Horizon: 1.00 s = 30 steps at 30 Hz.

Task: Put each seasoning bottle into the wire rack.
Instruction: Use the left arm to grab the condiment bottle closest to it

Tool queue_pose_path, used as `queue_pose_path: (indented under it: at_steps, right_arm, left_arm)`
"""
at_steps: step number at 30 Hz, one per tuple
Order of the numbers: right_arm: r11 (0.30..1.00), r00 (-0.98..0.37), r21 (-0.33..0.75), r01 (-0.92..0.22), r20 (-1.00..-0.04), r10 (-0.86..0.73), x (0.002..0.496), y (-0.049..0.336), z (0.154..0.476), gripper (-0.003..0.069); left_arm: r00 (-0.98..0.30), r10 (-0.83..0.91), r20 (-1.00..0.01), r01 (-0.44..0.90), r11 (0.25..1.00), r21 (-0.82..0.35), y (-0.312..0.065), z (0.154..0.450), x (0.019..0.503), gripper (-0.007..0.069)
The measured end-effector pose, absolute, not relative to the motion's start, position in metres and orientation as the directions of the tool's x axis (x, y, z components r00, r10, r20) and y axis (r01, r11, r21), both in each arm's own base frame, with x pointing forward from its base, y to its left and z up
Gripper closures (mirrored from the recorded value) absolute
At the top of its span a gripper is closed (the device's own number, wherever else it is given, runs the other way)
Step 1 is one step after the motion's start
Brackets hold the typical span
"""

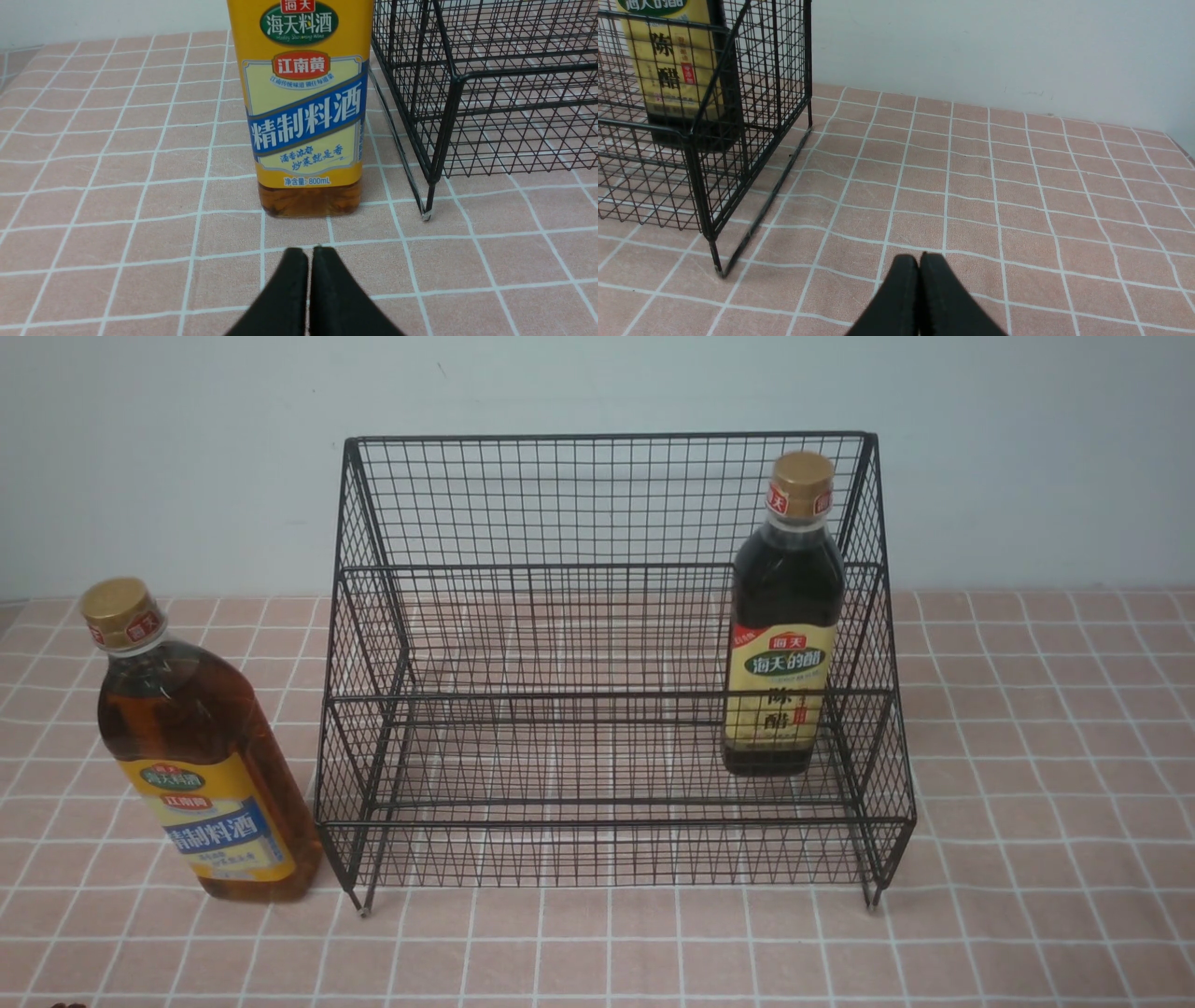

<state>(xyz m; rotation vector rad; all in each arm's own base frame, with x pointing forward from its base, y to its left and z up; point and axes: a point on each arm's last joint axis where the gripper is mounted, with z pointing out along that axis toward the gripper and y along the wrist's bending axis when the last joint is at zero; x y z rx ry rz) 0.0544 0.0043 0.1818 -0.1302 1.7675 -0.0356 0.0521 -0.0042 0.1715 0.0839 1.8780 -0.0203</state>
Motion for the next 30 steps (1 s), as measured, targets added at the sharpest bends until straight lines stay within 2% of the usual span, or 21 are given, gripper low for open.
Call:
queue_pose_path:
  at_steps: [3,9,10,14,18,22,25,30]
  right_arm:
    - [0.993,-0.194,-0.096,-0.068,-0.975,-0.108,0.054,0.004,0.182,0.0673]
    - [0.993,-0.194,-0.096,-0.068,-0.975,-0.108,0.054,0.004,0.182,0.0673]
    - [0.993,-0.194,-0.096,-0.068,-0.975,-0.108,0.054,0.004,0.182,0.0673]
    - [0.993,-0.194,-0.097,-0.068,-0.975,-0.108,0.054,0.004,0.182,0.0673]
    - [0.993,-0.194,-0.097,-0.068,-0.975,-0.108,0.054,0.004,0.182,0.0673]
    - [0.993,-0.194,-0.097,-0.068,-0.975,-0.108,0.054,0.004,0.182,0.0673]
    - [0.993,-0.194,-0.096,-0.068,-0.975,-0.107,0.054,0.004,0.182,0.0673]
    - [0.993,-0.194,-0.096,-0.068,-0.975,-0.107,0.054,0.004,0.182,0.0673]
  left_arm:
    - [-0.252,0.025,-0.968,0.063,0.998,0.009,-0.004,0.175,0.054,0.0632]
    - [0.017,-0.126,-0.992,0.041,0.991,-0.126,-0.003,0.2,0.057,0.0632]
    - [0.029,-0.132,-0.991,0.041,0.991,-0.131,-0.002,0.201,0.057,0.0632]
    - [0.322,-0.232,-0.918,0.018,0.971,-0.239,0.006,0.227,0.052,0.0632]
    - [0.494,-0.242,-0.835,0.001,0.961,-0.278,0.013,0.243,0.045,0.0632]
    - [0.468,-0.232,-0.852,-0.01,0.963,-0.268,0.013,0.262,0.053,0.0632]
    - [0.357,-0.18,-0.917,-0.011,0.98,-0.196,0.008,0.291,0.074,0.0632]
    - [0.257,-0.12,-0.959,-0.019,0.991,-0.129,0.004,0.31,0.104,0.0603]
